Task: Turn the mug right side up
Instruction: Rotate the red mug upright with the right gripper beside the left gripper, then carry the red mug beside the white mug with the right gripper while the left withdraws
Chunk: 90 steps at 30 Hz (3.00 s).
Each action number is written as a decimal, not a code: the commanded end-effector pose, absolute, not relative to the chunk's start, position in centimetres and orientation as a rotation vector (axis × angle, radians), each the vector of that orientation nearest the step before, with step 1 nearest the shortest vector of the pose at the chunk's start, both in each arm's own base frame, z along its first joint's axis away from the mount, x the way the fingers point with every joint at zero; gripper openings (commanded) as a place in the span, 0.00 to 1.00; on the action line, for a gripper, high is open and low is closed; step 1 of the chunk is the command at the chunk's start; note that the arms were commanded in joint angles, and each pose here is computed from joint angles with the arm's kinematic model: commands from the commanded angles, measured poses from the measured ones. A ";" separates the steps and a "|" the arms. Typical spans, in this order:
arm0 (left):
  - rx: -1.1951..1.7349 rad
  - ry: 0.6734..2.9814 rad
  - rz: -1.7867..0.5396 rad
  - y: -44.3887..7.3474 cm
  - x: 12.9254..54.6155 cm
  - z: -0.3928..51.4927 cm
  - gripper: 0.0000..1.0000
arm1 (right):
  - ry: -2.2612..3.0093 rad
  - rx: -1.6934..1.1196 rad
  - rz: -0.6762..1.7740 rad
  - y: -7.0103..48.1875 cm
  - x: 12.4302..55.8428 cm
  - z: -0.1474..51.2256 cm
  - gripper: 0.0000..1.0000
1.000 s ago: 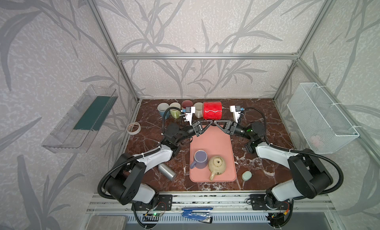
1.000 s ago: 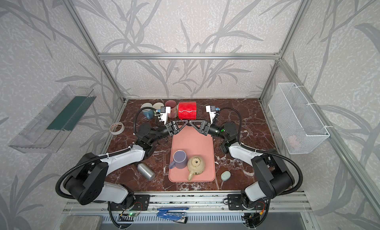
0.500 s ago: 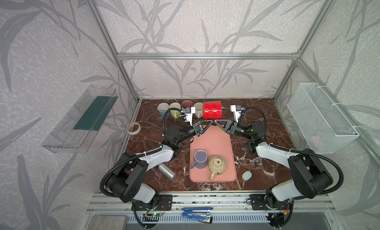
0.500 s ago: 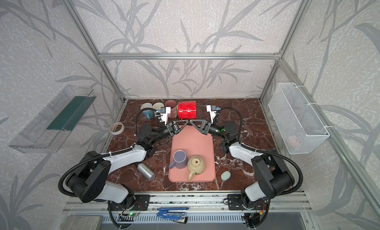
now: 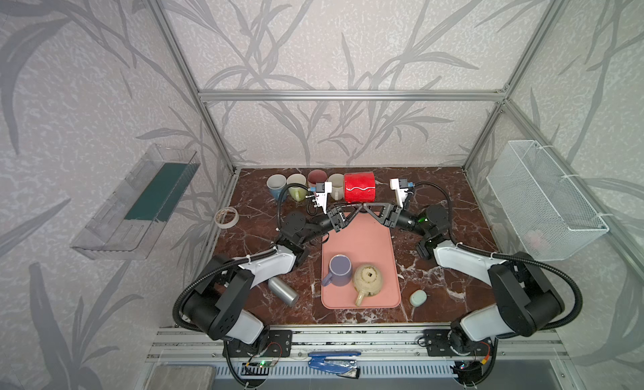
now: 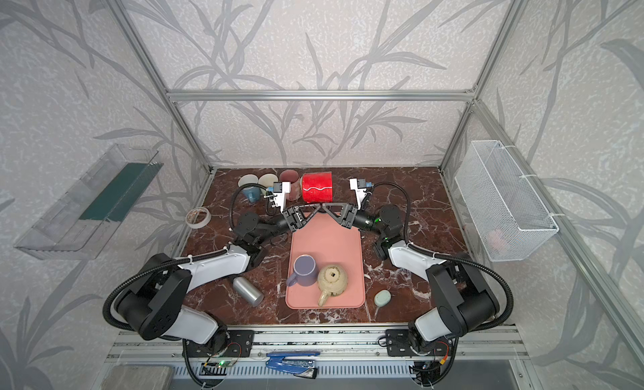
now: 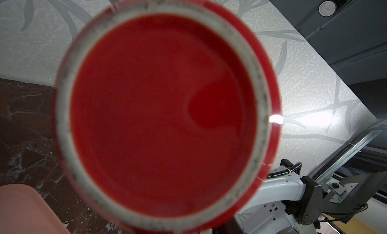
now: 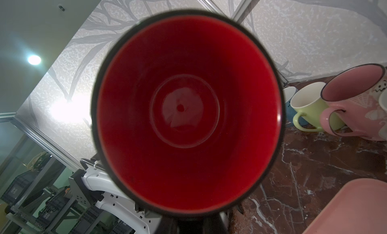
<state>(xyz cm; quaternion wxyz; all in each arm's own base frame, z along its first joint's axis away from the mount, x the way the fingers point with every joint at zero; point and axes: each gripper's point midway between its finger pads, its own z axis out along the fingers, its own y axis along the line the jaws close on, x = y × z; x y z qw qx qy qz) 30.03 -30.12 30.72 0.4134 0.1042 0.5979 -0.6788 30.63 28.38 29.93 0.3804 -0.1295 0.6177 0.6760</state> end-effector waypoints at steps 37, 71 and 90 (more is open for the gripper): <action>0.153 1.934 -1.187 -25.4 30.1 24.0 0.94 | 1.782 -0.124 1.412 22.8 32.4 25.2 0.00; 0.226 2.292 -0.254 -10.8 22.9 23.1 0.99 | 2.363 -0.115 0.557 20.6 42.5 18.0 0.00; 0.241 2.292 -0.241 -10.2 22.1 22.3 0.99 | 2.431 -0.188 0.373 23.4 48.3 15.1 0.00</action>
